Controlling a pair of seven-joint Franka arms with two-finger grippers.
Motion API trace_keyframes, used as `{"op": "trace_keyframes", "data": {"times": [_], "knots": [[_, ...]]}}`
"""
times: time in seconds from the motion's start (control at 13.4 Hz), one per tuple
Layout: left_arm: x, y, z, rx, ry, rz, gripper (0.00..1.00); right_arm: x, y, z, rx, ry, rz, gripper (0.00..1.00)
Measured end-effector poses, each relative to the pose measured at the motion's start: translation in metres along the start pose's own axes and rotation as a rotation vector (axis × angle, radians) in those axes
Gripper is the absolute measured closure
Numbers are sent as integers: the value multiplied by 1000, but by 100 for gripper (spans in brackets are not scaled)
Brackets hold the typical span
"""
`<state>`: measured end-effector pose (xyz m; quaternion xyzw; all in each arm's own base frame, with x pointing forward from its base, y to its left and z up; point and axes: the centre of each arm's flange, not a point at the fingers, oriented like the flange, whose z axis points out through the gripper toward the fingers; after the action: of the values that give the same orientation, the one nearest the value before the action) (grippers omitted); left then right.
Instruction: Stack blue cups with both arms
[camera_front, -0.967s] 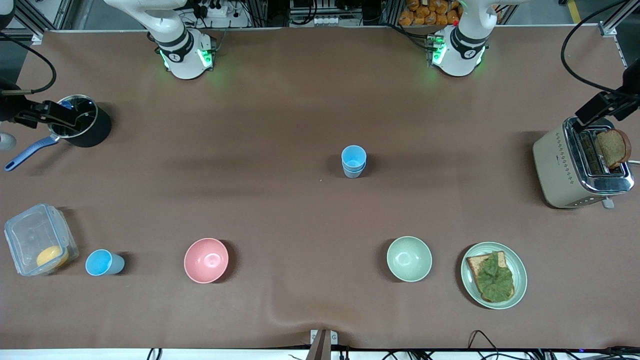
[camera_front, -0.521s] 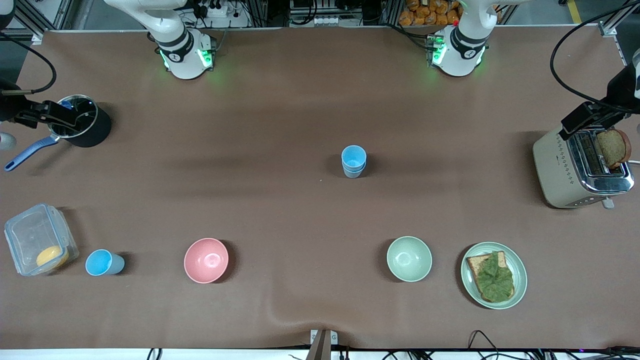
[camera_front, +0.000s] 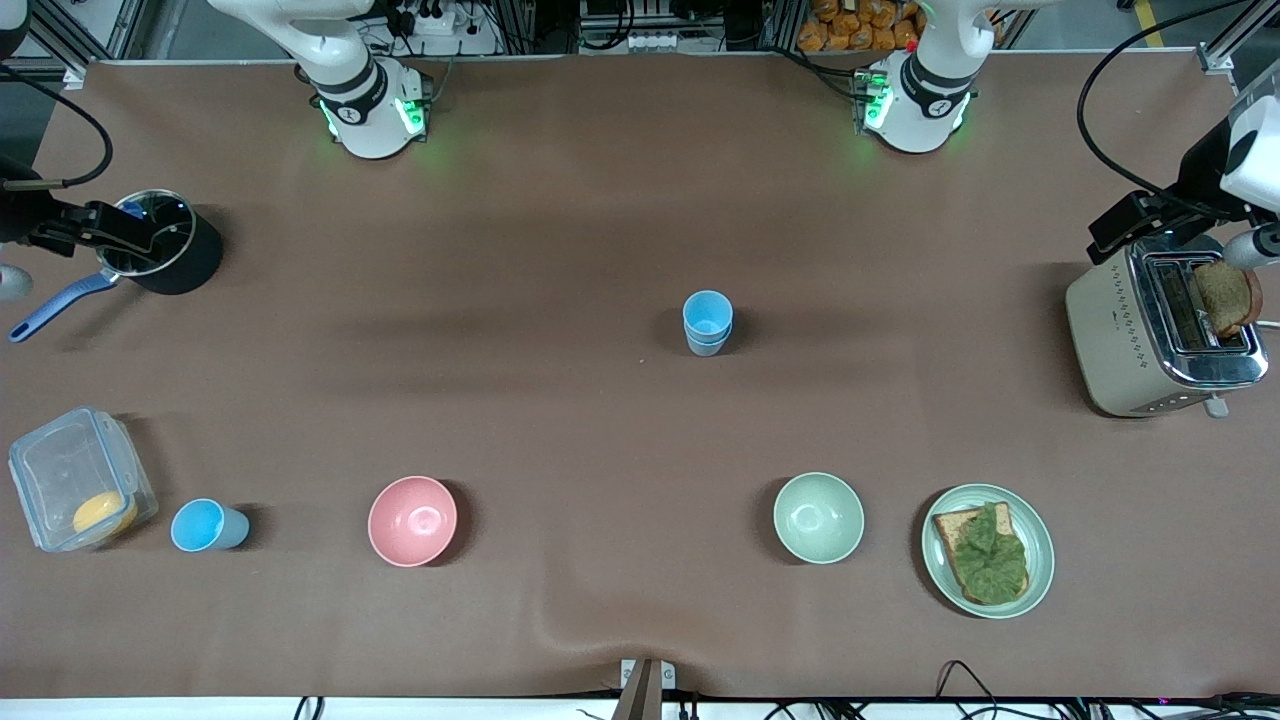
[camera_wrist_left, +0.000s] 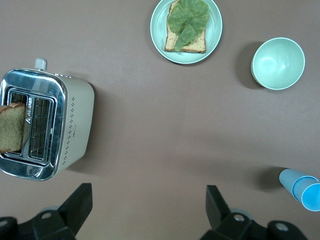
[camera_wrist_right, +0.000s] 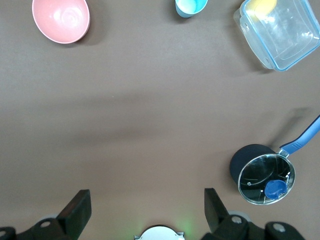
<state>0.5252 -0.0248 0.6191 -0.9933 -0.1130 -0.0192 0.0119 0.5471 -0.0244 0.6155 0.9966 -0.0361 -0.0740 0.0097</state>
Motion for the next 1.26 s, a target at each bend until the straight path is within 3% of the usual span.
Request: {"op": "trace_keyframes", "data": {"times": [0.52,1.26], "knots": [[19,19,-4,-66,-10,9,0,0,0,0,0,0,0,0],[18,23,-4,-68,-14,16,0,0,0,0,0,-1,0,0]]}}
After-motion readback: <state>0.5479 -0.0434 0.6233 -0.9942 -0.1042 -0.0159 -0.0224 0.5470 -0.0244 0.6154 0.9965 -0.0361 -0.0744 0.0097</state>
